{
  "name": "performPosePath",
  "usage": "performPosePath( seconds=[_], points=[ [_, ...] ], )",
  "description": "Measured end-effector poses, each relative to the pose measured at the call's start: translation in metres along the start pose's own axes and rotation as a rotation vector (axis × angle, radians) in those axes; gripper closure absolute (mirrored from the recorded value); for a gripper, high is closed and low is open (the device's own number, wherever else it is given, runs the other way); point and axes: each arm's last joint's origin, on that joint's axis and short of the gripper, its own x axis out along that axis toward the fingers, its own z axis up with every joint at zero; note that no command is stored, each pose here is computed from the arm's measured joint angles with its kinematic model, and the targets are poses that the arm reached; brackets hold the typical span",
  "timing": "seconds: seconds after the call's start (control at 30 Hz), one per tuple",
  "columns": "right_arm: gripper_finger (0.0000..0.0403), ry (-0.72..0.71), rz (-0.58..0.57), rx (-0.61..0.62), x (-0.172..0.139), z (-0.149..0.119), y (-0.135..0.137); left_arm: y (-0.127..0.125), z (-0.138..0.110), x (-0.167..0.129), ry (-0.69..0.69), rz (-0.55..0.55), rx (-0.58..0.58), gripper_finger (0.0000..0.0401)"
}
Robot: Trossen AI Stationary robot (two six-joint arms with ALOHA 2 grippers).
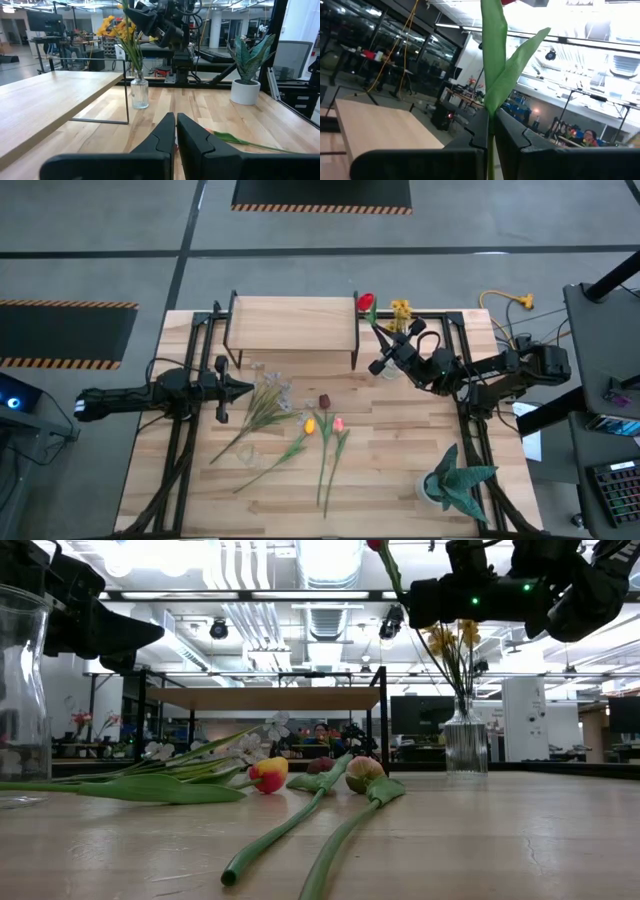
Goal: Pick and place flowers into a vace then onto a shelf
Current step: Put the red flower into the left transparent vase
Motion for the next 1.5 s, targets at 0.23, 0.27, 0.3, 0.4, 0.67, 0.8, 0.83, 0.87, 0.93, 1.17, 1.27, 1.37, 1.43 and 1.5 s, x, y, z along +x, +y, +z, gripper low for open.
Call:
performPosePath(
  seconds=[0.23,0.27,0.3,0.4,0.67,0.8,0.83,0.87,0.93,1.17,1.27,1.37,1.43,1.5],
  points=[
    [0.039,-0.018,0.018,-0.009,0.0,0.001,0.0,0.0,0.0,0.0,0.0,-0.002,0.0,0.04],
    [0.039,-0.019,0.021,-0.011,0.0,0.001,0.0,0.0,0.0,0.0,0.0,-0.002,0.0,0.04],
    [0.039,-0.015,0.024,-0.015,0.0,0.001,0.0,0.0,0.0,0.0,-0.001,-0.002,0.0,0.04],
    [0.039,0.008,0.04,-0.044,0.0,-0.002,0.002,0.0,0.0,0.0,-0.001,-0.002,0.0,0.04],
    [0.039,0.011,0.061,-0.074,-0.001,-0.003,0.003,0.0,0.0,0.0,-0.001,-0.001,0.0,0.04],
    [0.039,0.011,0.073,-0.063,-0.002,-0.004,0.004,0.0,0.0,0.0,-0.002,-0.001,0.0,0.04],
    [0.039,0.014,0.075,-0.054,-0.003,-0.005,0.004,0.0,0.0,0.0,-0.002,-0.001,0.0,0.04],
    [0.039,0.017,0.076,-0.039,-0.004,-0.006,0.004,0.0,0.0,0.0,-0.001,-0.001,0.0,0.04],
    [0.039,0.023,0.079,-0.006,-0.005,-0.007,0.004,0.0,0.0,0.0,-0.002,0.0,0.0,0.04],
    [0.039,0.043,0.075,0.034,-0.01,-0.012,0.003,0.0,0.0,0.0,-0.002,0.0,0.0,0.04],
    [0.039,0.046,0.074,0.042,-0.01,-0.012,0.003,0.0,0.0,0.0,-0.002,0.0,0.0,0.04],
    [0.039,0.046,0.073,0.046,-0.01,-0.012,0.003,0.0,0.0,0.0,-0.002,0.0,0.0,0.04],
    [0.039,0.048,0.07,0.046,-0.01,-0.012,0.003,0.0,0.0,0.0,-0.002,0.0,0.0,0.04],
    [0.039,0.049,0.07,0.045,-0.01,-0.012,0.003,0.0,0.0,0.0,-0.002,0.0,0.0,0.04]
  ],
)
